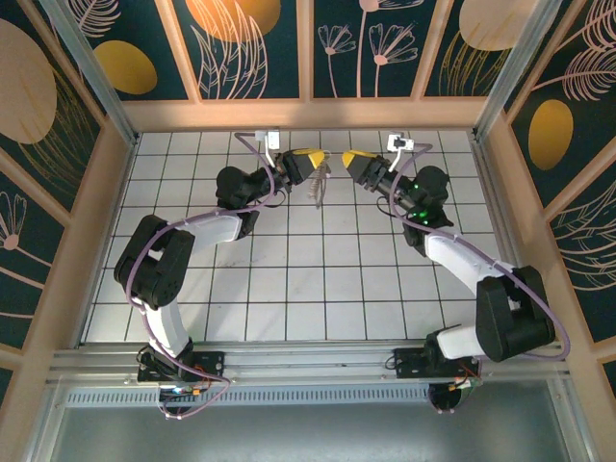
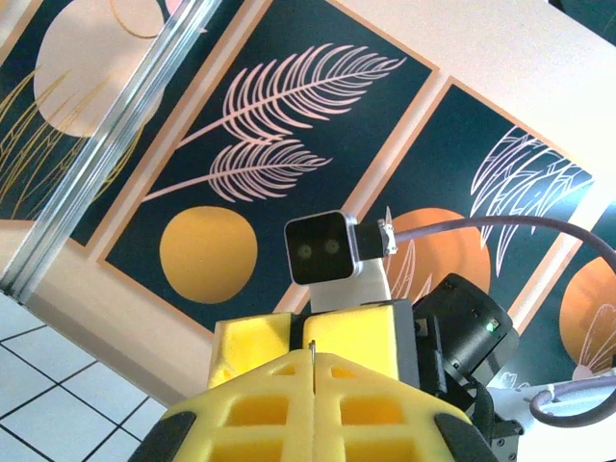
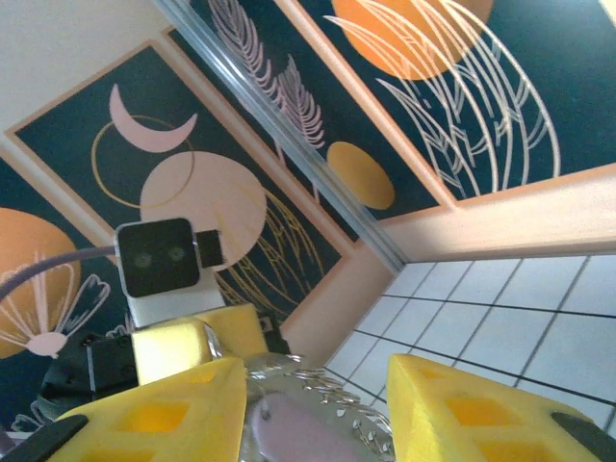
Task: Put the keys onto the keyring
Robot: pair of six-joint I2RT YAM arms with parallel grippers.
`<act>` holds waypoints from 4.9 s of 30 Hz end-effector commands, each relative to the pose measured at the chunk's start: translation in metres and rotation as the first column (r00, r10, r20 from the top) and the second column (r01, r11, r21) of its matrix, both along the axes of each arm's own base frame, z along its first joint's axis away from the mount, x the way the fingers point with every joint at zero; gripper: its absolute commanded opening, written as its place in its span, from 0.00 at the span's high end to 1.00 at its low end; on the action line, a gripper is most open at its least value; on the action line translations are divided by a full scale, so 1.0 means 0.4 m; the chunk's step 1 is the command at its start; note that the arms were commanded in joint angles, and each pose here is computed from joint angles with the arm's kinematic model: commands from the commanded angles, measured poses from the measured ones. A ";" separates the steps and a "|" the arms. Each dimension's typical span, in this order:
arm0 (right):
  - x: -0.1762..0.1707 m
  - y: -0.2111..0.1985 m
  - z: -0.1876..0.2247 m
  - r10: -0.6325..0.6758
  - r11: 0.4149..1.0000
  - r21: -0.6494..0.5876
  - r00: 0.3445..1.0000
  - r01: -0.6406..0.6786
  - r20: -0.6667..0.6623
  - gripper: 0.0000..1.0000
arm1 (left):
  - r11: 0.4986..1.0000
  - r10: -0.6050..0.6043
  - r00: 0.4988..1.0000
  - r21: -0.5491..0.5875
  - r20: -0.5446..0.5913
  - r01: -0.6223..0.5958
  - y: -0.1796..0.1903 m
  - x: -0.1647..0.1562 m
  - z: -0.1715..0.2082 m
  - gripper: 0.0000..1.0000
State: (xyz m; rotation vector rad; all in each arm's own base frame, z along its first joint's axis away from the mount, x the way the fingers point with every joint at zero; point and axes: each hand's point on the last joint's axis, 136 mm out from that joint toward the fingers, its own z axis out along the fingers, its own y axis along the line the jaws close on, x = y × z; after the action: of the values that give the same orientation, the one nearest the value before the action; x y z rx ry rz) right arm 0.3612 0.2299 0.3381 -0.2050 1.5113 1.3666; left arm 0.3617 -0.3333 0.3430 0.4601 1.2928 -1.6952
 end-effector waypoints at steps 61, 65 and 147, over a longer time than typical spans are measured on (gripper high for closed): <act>-0.012 0.092 0.029 0.146 0.989 -0.030 0.987 -0.144 0.070 1.00 | 0.999 -0.032 0.998 -0.002 0.055 0.032 -0.025 -0.009 0.021 1.00; 0.011 0.064 0.023 0.134 0.987 -0.099 0.988 -0.127 0.071 1.00 | 0.992 0.003 0.995 0.123 0.095 -0.014 -0.038 0.007 0.010 0.83; 0.005 0.068 -0.002 0.341 0.871 -0.399 0.937 -0.287 0.071 1.00 | 0.918 -0.294 0.938 0.326 0.183 0.225 -0.050 -0.048 -0.017 1.00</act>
State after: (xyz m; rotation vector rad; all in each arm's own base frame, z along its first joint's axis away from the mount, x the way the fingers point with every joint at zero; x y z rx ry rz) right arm 0.3585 0.2609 0.3286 -0.8358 1.7032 1.2831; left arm 0.3639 -0.3498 0.3184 0.9252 1.4816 -1.5926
